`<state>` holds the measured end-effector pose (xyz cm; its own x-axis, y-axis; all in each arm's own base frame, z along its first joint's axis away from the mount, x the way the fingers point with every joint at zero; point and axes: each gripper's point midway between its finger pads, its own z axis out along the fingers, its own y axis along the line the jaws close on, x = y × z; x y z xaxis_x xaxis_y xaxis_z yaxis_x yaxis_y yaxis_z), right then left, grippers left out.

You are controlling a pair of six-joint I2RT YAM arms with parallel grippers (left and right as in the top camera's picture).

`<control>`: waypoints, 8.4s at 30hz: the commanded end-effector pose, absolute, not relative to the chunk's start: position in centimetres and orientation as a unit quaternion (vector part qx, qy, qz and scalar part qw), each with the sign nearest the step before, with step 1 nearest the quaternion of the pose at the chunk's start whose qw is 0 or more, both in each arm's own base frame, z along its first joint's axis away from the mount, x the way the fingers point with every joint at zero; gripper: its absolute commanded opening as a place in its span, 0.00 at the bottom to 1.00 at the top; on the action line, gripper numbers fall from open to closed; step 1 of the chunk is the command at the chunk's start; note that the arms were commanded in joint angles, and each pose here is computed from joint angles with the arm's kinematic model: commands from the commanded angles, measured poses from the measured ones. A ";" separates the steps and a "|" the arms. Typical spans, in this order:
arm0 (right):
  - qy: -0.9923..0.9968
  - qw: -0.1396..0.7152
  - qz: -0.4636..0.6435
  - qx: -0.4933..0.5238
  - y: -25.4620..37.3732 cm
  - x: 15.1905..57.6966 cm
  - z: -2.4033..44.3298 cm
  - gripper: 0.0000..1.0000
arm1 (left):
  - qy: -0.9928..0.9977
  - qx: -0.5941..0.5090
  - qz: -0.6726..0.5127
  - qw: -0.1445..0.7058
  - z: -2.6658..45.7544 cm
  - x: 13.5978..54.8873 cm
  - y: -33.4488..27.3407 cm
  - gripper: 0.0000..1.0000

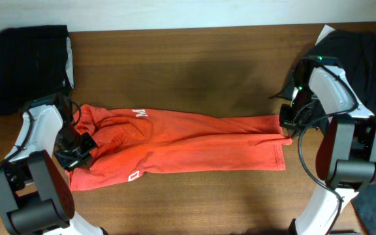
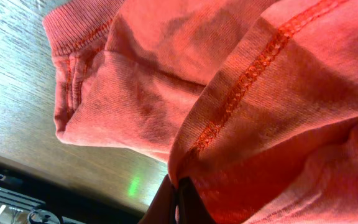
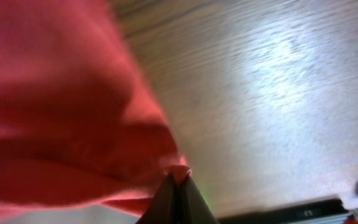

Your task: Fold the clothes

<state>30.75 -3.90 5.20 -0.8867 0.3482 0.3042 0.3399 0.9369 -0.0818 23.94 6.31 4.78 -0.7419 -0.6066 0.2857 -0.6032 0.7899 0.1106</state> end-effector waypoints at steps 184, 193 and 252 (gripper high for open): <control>-0.954 -0.067 -0.062 -0.286 -8.7 40.3 9.1 0.99 | -0.941 0.286 0.012 0.181 -1.0 27.9 7.7 0.01; -0.954 -0.067 -0.062 -0.286 -8.7 40.3 9.1 0.99 | -0.968 0.240 0.012 0.064 15.5 36.3 6.3 0.01; -0.954 -0.067 -0.062 -0.286 -8.7 40.3 9.1 0.99 | -0.986 -0.058 0.128 0.090 7.0 37.2 -6.8 0.39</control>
<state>40.23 -8.25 8.76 -0.8318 0.5491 -0.0808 0.5328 0.8307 0.1614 37.28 -7.48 7.77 -0.9801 0.1330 0.1477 0.0856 0.9530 -0.2905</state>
